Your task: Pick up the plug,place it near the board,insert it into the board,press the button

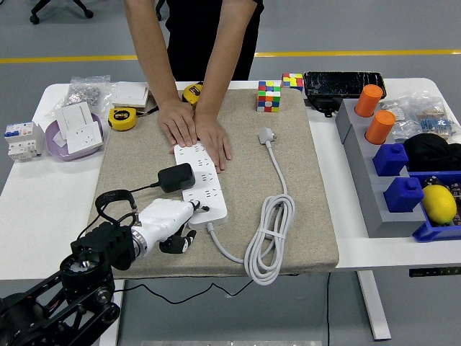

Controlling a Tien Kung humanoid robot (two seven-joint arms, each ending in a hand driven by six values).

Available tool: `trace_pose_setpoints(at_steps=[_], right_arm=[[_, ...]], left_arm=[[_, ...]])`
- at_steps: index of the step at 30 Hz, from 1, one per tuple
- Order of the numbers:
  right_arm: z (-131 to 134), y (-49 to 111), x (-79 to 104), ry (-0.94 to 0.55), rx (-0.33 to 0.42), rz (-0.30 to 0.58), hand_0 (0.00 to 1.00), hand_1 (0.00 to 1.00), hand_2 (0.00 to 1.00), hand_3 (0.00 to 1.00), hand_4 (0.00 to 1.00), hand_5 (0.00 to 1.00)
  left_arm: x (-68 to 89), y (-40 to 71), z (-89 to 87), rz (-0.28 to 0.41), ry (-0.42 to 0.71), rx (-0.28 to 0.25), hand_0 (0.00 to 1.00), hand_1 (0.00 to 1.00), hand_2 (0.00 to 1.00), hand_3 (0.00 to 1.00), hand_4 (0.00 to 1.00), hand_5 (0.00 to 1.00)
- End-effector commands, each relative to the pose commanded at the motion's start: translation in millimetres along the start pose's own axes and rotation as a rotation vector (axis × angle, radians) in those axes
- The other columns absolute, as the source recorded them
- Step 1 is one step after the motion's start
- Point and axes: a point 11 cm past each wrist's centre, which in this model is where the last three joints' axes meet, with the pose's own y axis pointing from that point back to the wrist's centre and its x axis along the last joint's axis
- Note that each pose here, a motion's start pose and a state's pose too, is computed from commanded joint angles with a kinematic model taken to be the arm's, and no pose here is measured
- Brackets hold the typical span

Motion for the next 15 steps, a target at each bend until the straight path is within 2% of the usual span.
trace_pose_setpoints(at_steps=[1,2,7,8,11,13,14,15], right_arm=[[0.3,0.0,-0.2,0.0,0.0,0.0,0.861,0.768,0.759,0.791,0.998,0.863],[0.4,0.0,-0.4,-0.001,0.0,-0.001,0.86,0.768,0.76,0.791,0.998,0.863],[0.1,0.0,-1.5,-0.002,0.0,-0.002,0.86,0.768,0.76,0.791,0.998,0.863],[0.0,0.0,-1.7,-0.002,0.001,-0.002,0.861,0.768,0.76,0.791,0.998,0.863],[0.4,0.0,-2.2,-0.003,0.0,-0.003,0.861,0.768,0.76,0.791,0.998,0.863],[0.3,0.0,-2.2,-0.005,0.0,-0.003,0.861,0.768,0.76,0.791,0.998,0.863],[0.2,0.0,-2.4,-0.005,0.0,-0.003,0.861,0.768,0.76,0.791,0.998,0.862],[0.2,0.0,-2.5,-0.005,0.0,-0.003,0.861,0.768,0.76,0.791,0.998,0.862]], left_arm=[[6.3,2.4,0.5,0.021,0.014,-0.003,0.188,0.047,0.171,0.778,0.448,0.002],[10.7,4.2,0.7,0.037,0.025,-0.005,0.22,0.088,0.206,0.716,0.55,0.128],[28.2,14.1,-0.5,0.148,0.112,-0.033,0.22,0.088,0.206,0.716,0.55,0.128],[31.2,15.6,-2.2,0.182,0.136,-0.042,0.492,0.461,0.411,0.566,0.884,0.361],[43.1,21.7,-6.3,0.3,0.21,-0.09,0.492,0.461,0.411,0.566,0.884,0.361],[48.7,24.7,-7.6,0.348,0.241,-0.118,0.492,0.461,0.411,0.566,0.884,0.361],[50.0,25.9,-9.9,0.359,0.264,-0.124,0.905,0.902,0.849,0.795,0.949,0.442],[50.6,26.5,-11.1,0.363,0.277,-0.126,0.905,0.902,0.849,0.795,0.949,0.442]])
